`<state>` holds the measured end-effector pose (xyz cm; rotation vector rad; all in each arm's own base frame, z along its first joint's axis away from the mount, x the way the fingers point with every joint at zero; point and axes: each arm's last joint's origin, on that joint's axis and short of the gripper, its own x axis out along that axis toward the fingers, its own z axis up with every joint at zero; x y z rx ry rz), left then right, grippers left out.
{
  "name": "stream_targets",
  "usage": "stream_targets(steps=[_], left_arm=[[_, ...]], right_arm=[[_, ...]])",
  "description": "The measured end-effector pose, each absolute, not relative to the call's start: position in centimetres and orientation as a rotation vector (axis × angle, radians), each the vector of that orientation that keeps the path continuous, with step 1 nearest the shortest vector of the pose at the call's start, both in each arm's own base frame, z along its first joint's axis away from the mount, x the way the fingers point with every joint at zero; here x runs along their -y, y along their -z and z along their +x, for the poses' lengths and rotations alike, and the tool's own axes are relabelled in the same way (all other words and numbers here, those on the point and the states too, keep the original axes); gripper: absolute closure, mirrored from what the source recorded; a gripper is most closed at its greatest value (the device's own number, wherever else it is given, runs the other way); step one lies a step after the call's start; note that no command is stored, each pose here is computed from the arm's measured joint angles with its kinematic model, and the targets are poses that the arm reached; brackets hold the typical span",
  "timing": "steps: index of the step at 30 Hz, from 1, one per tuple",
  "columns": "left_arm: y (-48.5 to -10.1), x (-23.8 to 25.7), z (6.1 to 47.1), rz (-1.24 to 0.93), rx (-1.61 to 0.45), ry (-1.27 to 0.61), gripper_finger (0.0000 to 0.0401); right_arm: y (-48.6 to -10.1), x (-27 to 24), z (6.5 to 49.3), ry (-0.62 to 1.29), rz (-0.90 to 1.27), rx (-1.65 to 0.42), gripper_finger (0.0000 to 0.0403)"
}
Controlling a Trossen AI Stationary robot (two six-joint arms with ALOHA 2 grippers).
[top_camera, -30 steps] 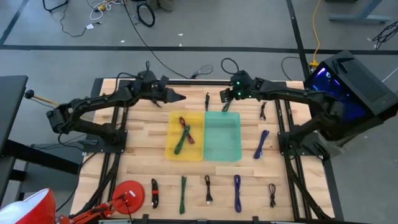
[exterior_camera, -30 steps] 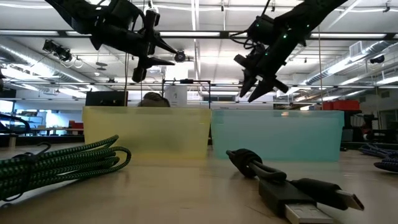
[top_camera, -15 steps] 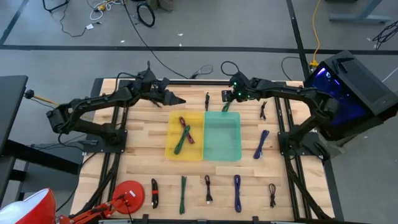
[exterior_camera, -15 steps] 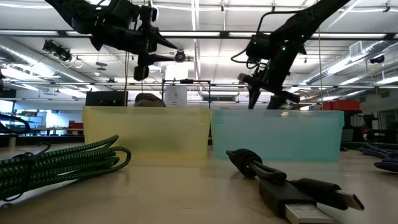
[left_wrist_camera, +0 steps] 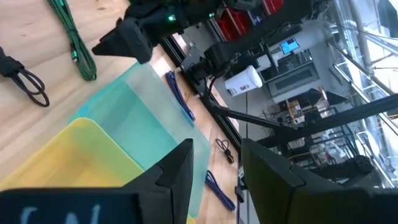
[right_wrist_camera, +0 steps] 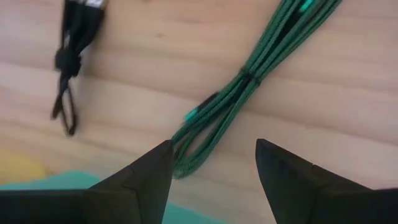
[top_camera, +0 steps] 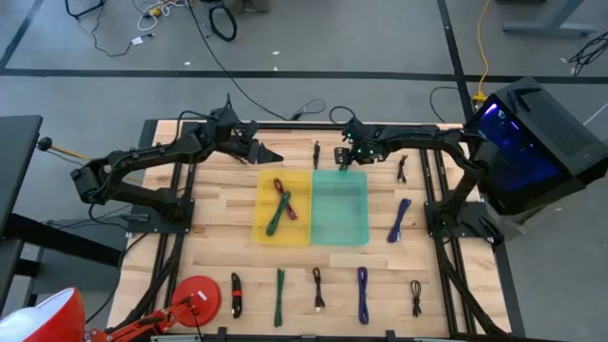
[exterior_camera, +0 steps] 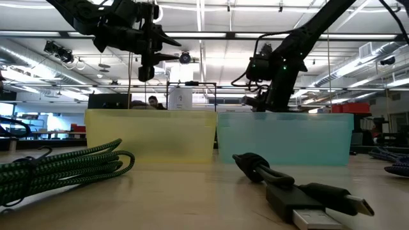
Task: Pick & Place USB Port
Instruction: Put the green patterned charger cable into the yellow bin
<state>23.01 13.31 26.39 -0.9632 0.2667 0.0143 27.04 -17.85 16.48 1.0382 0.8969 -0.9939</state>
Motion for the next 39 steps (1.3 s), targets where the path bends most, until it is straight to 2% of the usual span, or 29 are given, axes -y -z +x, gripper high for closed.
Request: stream_targets(steps=[27,31,33,37,39], left_arm=[[-26.4,-13.9,22.6,-0.943,-0.259,-0.030,0.0261],[-26.4,-14.0,22.6,-0.943,-0.257,-0.034,0.0261],[-26.4,-14.0,22.5,-0.937,-0.257,-0.034,0.0261],[-26.4,-14.0,22.6,-0.927,-0.257,-0.033,0.0261],[-26.4,-14.0,22.6,-0.927,-0.257,-0.033,0.0261]], right_arm=[[-13.4,19.7,28.4,1.053,1.095,-0.786,0.0183],[-13.3,19.7,28.4,1.046,1.078,-0.801,0.0227],[-13.3,19.7,28.3,1.045,1.073,-0.807,0.0265],[-13.3,19.7,28.5,0.969,1.066,-0.821,0.0373],[-13.3,19.7,28.6,0.938,1.067,-0.829,0.0387]])
